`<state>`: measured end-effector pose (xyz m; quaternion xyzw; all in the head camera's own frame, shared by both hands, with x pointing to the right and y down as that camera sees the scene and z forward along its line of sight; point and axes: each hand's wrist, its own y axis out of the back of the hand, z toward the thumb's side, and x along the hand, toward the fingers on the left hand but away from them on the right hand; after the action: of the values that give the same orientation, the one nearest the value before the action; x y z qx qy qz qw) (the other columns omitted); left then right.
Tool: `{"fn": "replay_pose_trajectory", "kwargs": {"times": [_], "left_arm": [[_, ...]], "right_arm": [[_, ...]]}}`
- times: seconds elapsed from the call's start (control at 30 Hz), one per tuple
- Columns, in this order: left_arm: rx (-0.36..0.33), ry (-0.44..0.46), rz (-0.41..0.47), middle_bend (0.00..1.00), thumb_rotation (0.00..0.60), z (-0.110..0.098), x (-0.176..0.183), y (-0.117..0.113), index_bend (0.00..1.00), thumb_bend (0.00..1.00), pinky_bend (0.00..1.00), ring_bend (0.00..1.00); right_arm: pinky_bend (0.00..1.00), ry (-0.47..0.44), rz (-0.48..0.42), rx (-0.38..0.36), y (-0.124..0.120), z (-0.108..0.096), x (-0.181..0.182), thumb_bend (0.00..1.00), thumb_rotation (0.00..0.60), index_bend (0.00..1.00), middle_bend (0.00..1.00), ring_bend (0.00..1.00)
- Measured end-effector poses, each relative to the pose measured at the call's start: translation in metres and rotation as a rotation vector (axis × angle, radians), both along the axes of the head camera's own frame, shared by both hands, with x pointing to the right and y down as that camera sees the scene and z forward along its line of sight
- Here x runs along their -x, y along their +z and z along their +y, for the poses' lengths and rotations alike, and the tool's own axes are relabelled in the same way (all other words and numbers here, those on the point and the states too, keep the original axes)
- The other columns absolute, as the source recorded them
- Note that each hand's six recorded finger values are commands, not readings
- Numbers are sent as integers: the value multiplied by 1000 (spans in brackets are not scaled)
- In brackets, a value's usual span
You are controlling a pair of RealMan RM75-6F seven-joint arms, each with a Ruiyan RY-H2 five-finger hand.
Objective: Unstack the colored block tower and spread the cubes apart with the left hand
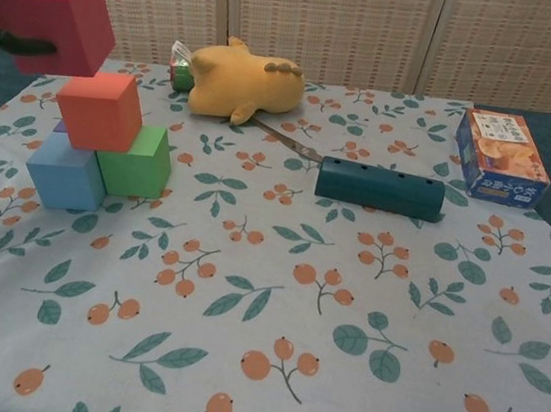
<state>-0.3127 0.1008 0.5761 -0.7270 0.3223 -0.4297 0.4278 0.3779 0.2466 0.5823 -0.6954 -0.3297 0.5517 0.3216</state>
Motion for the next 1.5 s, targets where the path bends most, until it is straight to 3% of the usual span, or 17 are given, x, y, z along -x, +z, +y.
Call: {"fn": "replay_pose_trajectory", "kwargs": {"times": [0.13,0.3,0.4,0.5,0.6,0.7,1.0,1.17,1.37,1.5], "left_arm": [[14,57,-15,478,600,47,12,-7,89,344,59,510],[149,94,-36,477,600,123,31,13,70,344,39,510],[188,88,-31,463,600,142,36,28,58,344,36,498],[237,74,-20,347,600,157,42,43,21,345,24,318],[266,70,-39,90,600,165,48,50,0,346,22,42],[295,72,-66,0,600,170,51,53,0,334,22,0],[331,54,-72,0,600,169,57,46,0,326,27,0],[280,28,-30,0,600,156,57,34,0,311,26,0],[68,-35,74,0,600,97,47,8,0,315,26,0],[71,-73,81,0,600,60,41,16,0,321,26,0]], "right_arm": [[0,-9,-10,3,-1,1,2,186,600,0,0,0],[0,-32,-20,3,-3,6,8,186,600,0,0,0],[0,-39,-30,7,-3,8,10,186,600,0,0,0],[0,-42,-33,5,-5,9,11,186,600,0,0,0],[0,-41,-37,0,-6,9,11,186,600,0,0,0],[0,-48,-46,7,-6,10,12,186,600,0,0,0],[0,-50,-57,18,-5,10,12,186,600,0,0,0],[0,-52,-55,31,-2,11,13,186,600,0,0,0],[0,-55,-55,43,0,13,14,186,600,0,0,0],[0,-50,-56,45,1,12,14,186,600,0,0,0]]}}
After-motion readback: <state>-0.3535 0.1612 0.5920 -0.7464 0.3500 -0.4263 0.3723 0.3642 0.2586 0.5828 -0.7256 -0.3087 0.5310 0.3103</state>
